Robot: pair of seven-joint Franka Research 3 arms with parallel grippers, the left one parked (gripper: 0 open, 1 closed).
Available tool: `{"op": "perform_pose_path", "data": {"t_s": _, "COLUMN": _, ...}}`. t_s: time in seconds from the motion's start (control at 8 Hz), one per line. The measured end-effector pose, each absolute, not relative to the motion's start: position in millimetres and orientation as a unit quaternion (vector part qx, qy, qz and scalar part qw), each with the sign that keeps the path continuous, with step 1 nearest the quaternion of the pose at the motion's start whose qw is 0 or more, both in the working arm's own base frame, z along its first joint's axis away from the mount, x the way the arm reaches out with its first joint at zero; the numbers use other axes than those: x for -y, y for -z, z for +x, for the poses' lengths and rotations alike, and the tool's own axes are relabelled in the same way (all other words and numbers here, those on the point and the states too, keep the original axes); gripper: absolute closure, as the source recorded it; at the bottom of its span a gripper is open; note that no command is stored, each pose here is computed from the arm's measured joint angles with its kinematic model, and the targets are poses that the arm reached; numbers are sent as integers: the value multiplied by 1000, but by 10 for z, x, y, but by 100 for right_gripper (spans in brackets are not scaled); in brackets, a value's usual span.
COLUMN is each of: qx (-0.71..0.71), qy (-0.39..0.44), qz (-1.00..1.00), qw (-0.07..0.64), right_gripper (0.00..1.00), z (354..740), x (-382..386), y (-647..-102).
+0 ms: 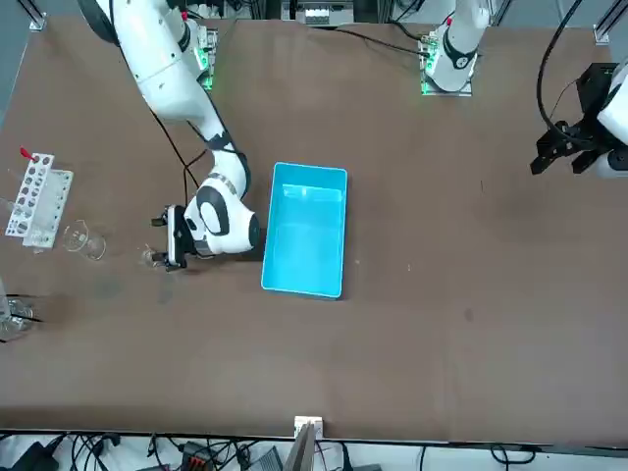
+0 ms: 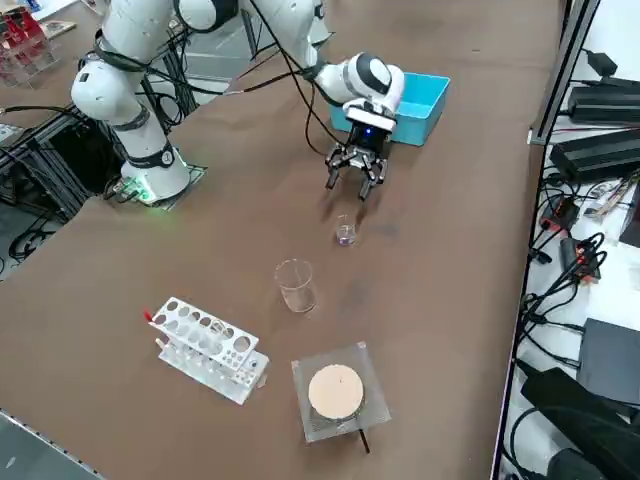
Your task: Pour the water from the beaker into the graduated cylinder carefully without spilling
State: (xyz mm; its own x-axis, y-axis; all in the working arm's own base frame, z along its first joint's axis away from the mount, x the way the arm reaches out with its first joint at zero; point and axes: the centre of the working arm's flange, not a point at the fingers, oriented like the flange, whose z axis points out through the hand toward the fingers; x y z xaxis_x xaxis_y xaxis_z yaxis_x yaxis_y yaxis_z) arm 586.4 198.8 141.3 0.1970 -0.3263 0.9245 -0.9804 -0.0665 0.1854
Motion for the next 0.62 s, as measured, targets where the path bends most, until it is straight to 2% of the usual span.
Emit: {"op": "perform_pose_path", "data": {"t_s": 0.62, "qx": 508, "qy": -389, "qz": 630, "qw": 440, "right_gripper": 0, "z": 5917, "x": -1730, "y": -932}}
